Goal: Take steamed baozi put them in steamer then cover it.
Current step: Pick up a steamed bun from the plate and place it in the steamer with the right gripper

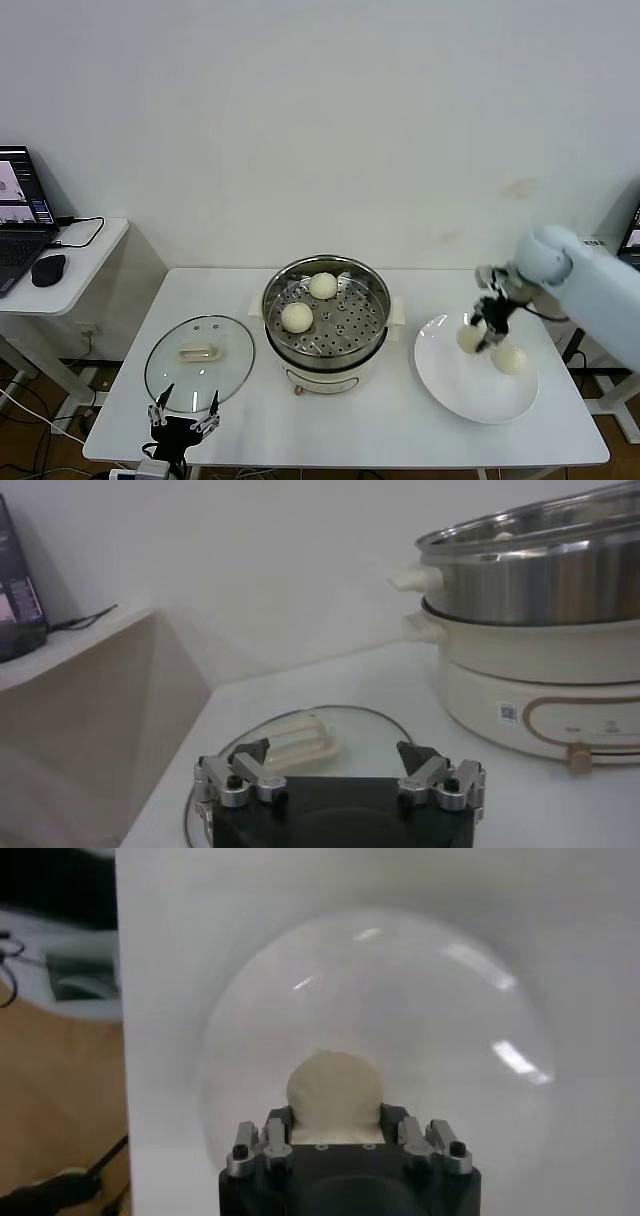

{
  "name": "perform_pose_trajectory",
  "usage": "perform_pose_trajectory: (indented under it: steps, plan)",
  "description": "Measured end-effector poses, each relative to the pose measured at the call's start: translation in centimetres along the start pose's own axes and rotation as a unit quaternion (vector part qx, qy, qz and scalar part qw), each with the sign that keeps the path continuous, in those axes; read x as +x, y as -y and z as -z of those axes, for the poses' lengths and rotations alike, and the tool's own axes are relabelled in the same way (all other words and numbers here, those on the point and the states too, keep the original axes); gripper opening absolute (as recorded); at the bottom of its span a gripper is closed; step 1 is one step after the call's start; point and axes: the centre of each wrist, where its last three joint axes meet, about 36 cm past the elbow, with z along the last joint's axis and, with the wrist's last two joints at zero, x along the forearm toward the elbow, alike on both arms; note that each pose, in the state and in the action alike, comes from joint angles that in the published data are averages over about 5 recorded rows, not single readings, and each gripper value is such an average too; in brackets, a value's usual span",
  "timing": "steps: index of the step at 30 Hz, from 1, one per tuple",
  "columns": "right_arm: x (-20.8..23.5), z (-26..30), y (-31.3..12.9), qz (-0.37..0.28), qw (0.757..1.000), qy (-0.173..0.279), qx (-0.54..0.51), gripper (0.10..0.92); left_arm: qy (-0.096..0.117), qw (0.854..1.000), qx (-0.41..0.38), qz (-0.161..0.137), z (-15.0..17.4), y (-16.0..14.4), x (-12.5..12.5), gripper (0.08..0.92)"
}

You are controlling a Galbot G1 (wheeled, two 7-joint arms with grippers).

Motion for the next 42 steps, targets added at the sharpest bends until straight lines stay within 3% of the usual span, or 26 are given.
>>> perform_pose_trajectory:
  steps: [8,17,29,42]
  plan:
    - [5.6,6.8,4.2,-0.017,0.989,0.053,0.140,0.543,0.004,1.000,-0.008,0.010,0.3,-0.5,0.5,0.823]
    - [7.9,15.0,6.1,-0.023,0.949,0.066,0.306,0.543,0.007,1.000,-0.008,0.021,0.6,-0.5,0.9,0.823]
    - [5.4,23.7,5.2,-0.022,0.856,0.028,0.516,0.543,0.009,0.999,-0.008,0.033,0.8,-0.6,1.8,0.823]
    - [0.0,29.3,2.2,-0.005,0.747,-0.023,0.664,0.543,0.013,0.999,-0.005,0.034,1.0,-0.5,1.9,0.823]
